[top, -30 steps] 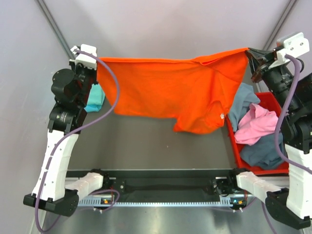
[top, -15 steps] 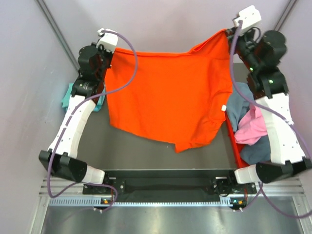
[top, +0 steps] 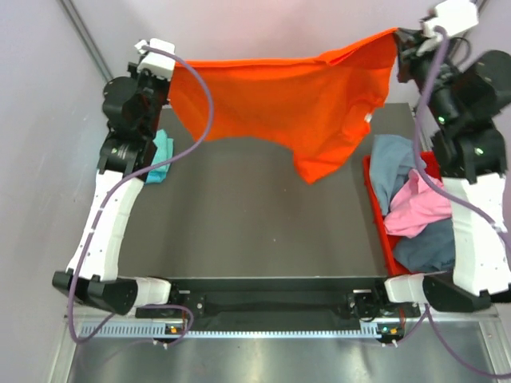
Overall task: Fold and stack the t-shirts
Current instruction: Flatten the tshirt out
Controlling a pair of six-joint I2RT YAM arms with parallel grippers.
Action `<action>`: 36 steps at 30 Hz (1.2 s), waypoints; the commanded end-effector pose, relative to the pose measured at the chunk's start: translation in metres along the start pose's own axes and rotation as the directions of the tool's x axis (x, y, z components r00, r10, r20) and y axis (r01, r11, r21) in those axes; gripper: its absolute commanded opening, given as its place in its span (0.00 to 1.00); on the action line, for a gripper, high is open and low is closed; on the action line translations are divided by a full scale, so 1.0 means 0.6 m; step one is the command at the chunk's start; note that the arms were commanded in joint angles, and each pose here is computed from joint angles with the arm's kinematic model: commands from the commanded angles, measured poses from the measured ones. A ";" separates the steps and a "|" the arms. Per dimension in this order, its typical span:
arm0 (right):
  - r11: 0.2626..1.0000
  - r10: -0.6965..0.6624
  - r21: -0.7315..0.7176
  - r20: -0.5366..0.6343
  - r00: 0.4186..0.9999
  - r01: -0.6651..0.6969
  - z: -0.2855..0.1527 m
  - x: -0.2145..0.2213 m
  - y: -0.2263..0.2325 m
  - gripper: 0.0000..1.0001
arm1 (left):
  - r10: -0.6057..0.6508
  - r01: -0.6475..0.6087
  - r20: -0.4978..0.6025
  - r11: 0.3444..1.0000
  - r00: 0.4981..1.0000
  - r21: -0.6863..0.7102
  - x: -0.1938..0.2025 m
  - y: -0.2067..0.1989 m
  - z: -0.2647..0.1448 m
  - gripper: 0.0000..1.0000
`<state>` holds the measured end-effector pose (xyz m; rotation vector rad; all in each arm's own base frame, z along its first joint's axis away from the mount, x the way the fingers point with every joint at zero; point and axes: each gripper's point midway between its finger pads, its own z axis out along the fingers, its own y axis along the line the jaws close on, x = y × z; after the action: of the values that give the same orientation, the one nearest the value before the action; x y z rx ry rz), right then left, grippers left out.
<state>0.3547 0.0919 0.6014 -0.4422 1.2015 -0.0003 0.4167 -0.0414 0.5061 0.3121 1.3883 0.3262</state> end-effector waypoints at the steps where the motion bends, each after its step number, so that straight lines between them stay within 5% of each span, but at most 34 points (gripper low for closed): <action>1: 0.999 0.005 0.046 0.124 0.992 -0.011 -0.093 -0.111 -0.023 0.00 | -0.057 0.068 0.155 0.995 0.986 -0.066 -0.098 0.062 -0.074 0.00; 12: 0.997 0.011 0.067 0.180 0.984 -0.024 -0.231 -0.188 -0.037 0.00 | -0.104 0.115 0.170 0.992 0.980 -0.055 -0.124 0.091 -0.175 0.00; 20: 0.995 0.009 0.092 0.189 0.982 -0.027 -0.188 -0.178 -0.049 0.00 | -0.066 0.075 0.144 0.996 0.987 -0.055 -0.113 0.081 -0.140 0.00; 24: 0.998 0.028 0.046 0.088 0.996 -0.032 -0.113 -0.080 -0.027 0.00 | -0.045 0.046 0.064 0.999 0.997 -0.018 -0.056 0.042 -0.092 0.00; 29: 0.998 0.061 -0.023 -0.041 0.997 -0.062 -0.036 0.070 0.018 0.00 | 0.018 -0.007 -0.133 0.996 0.991 0.089 0.112 -0.059 -0.018 0.00; 36: 0.976 0.105 -0.133 -0.416 0.903 -0.175 0.062 0.460 0.136 0.00 | 0.164 -0.043 -0.417 0.957 0.894 0.286 0.425 -0.223 0.031 0.00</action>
<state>0.4362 0.1084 0.3764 -0.5188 1.6295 0.1145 0.4568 -0.0599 0.2613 0.5402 1.8590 0.2935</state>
